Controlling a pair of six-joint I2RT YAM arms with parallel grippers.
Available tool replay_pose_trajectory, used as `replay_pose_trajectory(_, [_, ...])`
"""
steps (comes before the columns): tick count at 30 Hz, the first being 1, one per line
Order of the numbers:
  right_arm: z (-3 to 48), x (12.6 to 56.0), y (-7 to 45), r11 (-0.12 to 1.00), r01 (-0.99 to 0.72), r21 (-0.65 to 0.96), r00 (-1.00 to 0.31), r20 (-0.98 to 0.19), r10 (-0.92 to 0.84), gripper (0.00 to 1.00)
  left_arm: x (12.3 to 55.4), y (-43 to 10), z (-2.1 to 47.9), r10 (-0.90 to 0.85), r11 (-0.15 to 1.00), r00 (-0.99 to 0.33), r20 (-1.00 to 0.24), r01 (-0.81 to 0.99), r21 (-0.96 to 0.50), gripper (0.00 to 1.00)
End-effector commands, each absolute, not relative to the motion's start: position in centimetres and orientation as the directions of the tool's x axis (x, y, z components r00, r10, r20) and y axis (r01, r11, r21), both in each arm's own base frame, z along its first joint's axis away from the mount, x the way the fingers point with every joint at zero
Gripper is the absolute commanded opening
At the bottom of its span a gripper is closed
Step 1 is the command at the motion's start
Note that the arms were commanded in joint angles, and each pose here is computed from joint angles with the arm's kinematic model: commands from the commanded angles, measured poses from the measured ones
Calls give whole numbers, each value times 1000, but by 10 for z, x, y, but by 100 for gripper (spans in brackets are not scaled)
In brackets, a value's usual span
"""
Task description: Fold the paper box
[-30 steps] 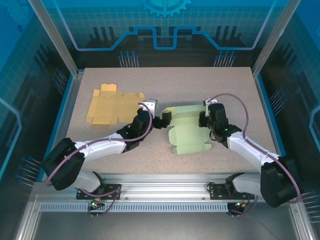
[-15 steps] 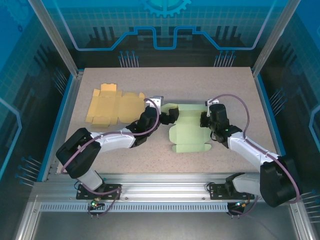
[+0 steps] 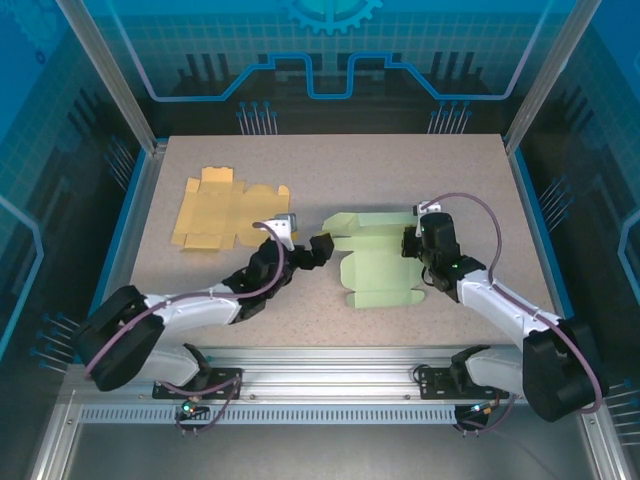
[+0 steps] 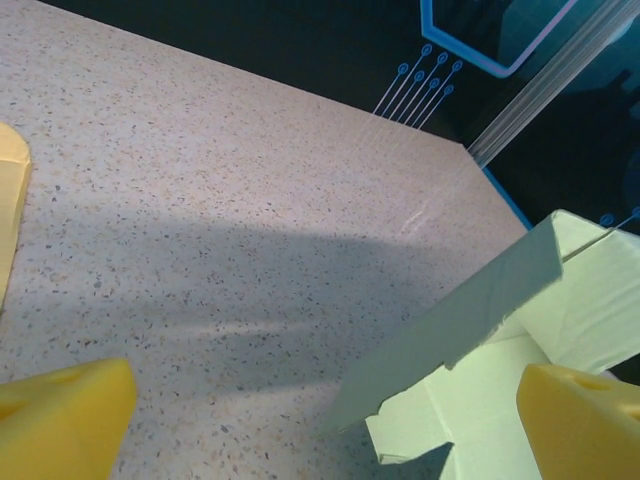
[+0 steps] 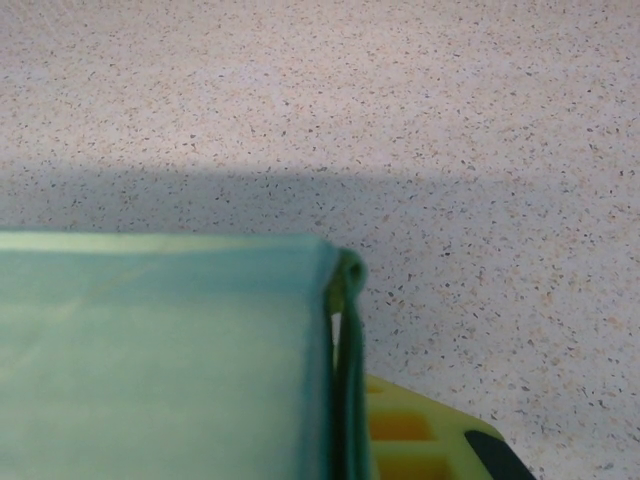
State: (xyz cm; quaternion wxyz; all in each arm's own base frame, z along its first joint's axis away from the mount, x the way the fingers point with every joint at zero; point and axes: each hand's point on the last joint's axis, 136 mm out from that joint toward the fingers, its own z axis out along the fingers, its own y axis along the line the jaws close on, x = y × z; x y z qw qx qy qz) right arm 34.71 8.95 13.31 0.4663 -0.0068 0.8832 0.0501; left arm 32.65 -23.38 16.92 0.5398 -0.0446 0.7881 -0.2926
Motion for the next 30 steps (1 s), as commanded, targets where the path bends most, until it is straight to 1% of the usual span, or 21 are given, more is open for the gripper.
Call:
replay_pose_trajectory(1, [142, 347, 89, 994, -43, 99, -527, -847, 62, 0, 315, -226, 153, -433, 801, -473, -767, 187, -568, 99])
replay_pose_trajectory(4, [143, 346, 89, 994, -47, 104, -523, -850, 64, 0, 309, -234, 140, -458, 756, -523, -719, 196, -624, 99])
replay_pose_trajectory(7, [142, 346, 89, 994, -48, 103, -524, -849, 63, 0, 307, -258, 132, -450, 699, -583, -677, 242, -673, 98])
replay_pose_trajectory(11, [142, 346, 89, 993, -49, 104, -525, -849, 63, 0, 306, -291, 121, -439, 622, -633, -638, 298, -724, 94])
replay_pose_trajectory(15, [143, 346, 90, 993, -50, 105, -523, -850, 64, 0, 310, -312, 122, -454, 550, -637, -622, 349, -759, 91])
replay_pose_trajectory(19, [143, 346, 90, 993, -52, 106, -523, -850, 63, 0, 317, -320, 128, -473, 524, -620, -626, 373, -766, 87])
replay_pose_trajectory(22, [142, 346, 90, 993, -52, 105, -525, -849, 62, 0, 319, -323, 137, -477, 515, -597, -645, 404, -756, 77])
replay_pose_trajectory(30, [141, 347, 91, 993, -56, 106, -529, -847, 61, 0, 330, -331, 157, -460, 536, -552, -695, 452, -713, 60])
